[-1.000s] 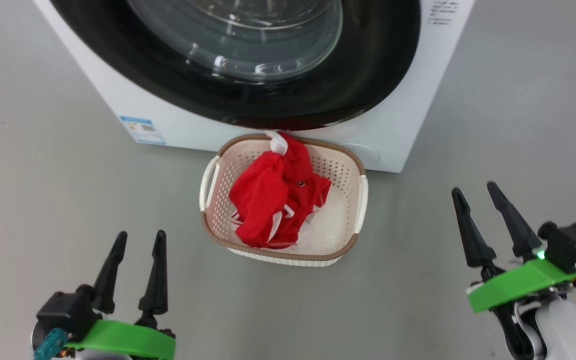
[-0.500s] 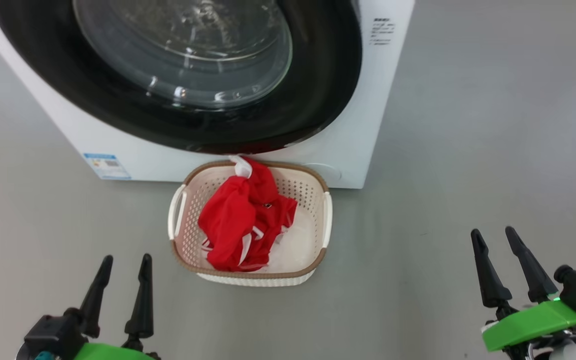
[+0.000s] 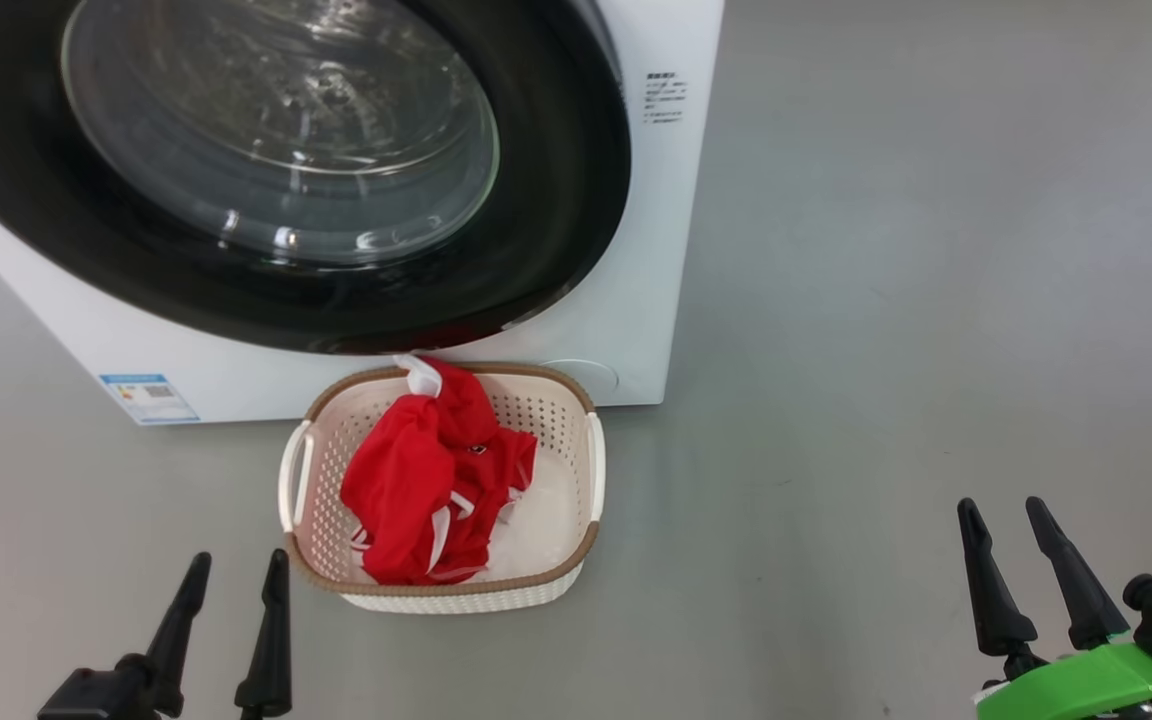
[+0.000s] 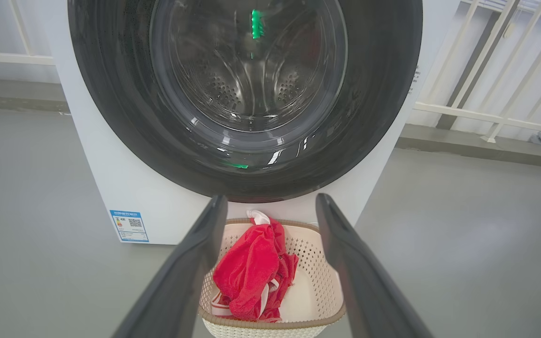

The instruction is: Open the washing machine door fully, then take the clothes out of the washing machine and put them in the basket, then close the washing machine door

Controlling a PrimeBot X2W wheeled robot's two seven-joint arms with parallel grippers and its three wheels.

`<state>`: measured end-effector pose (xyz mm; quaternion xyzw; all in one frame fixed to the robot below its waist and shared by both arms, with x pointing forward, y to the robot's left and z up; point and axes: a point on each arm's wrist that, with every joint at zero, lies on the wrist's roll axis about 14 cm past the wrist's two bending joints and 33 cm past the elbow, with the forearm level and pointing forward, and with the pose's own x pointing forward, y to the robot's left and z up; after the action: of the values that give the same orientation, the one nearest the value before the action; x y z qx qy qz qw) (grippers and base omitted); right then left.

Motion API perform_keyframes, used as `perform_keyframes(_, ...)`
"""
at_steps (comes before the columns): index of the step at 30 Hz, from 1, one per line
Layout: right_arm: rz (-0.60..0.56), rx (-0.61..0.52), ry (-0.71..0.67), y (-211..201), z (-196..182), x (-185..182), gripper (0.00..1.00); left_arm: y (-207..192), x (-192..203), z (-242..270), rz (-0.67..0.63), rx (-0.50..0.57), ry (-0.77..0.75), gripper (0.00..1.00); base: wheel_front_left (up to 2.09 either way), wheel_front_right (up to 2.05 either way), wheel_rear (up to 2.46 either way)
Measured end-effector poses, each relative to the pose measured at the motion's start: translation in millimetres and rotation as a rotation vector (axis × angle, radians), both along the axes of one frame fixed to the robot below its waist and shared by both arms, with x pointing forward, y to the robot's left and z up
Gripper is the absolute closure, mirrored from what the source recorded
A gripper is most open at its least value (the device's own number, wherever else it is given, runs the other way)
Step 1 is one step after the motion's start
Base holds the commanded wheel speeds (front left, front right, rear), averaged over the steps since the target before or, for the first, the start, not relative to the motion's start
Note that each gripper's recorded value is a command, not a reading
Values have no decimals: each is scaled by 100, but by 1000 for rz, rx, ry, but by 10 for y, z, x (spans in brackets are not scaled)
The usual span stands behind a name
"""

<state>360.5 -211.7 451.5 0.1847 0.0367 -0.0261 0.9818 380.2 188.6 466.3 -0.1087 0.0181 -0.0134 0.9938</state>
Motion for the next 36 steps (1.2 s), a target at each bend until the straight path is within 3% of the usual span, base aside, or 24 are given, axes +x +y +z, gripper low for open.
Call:
perform_keyframes(13,-81,-4,25,-232,-58,-283,0,-71,22,59,-26,16,-19,0,0,0,0)
perform_keyframes(36,-71,-7,17,-200,-36,-278,0,-35,-26,66,-10,13,-20,0,0,0,0)
